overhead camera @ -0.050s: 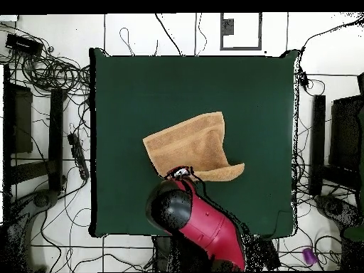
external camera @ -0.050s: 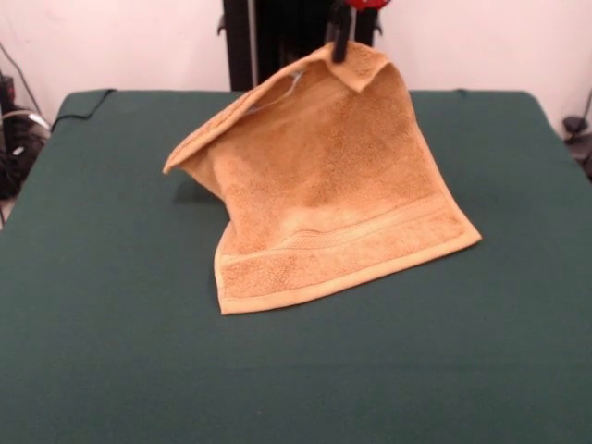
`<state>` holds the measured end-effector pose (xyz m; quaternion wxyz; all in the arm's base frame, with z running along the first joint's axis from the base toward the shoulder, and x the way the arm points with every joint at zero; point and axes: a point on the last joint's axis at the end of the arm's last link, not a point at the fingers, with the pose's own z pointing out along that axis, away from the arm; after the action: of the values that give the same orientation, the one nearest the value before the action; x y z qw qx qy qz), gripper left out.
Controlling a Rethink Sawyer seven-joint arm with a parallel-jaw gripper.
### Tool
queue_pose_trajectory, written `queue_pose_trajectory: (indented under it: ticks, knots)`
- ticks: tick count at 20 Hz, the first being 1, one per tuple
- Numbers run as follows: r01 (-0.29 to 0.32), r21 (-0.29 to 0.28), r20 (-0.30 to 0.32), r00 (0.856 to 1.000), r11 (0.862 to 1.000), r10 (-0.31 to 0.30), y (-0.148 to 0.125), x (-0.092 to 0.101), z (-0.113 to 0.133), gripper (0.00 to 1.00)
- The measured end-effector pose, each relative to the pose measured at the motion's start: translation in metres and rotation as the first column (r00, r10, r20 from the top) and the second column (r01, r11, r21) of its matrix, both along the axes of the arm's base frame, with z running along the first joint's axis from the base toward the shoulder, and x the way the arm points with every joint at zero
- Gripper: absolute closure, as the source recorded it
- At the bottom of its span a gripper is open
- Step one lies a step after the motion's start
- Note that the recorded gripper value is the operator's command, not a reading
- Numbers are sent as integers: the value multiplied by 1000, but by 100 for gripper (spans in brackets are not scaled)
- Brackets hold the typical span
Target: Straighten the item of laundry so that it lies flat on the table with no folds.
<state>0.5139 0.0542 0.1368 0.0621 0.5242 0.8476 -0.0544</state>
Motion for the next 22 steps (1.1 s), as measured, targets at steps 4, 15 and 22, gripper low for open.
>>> queue_pose_trajectory:
  ticks: [4, 15, 22]
  knots:
    - [9, 2, -2, 1000, 1000, -9, -4, -2, 0, 100]
    - [22, 16, 25, 999, 1000, -22, -9, -18, 25, 100]
    - [77, 44, 38, 996, 996, -79, -31, -32, 41, 100]
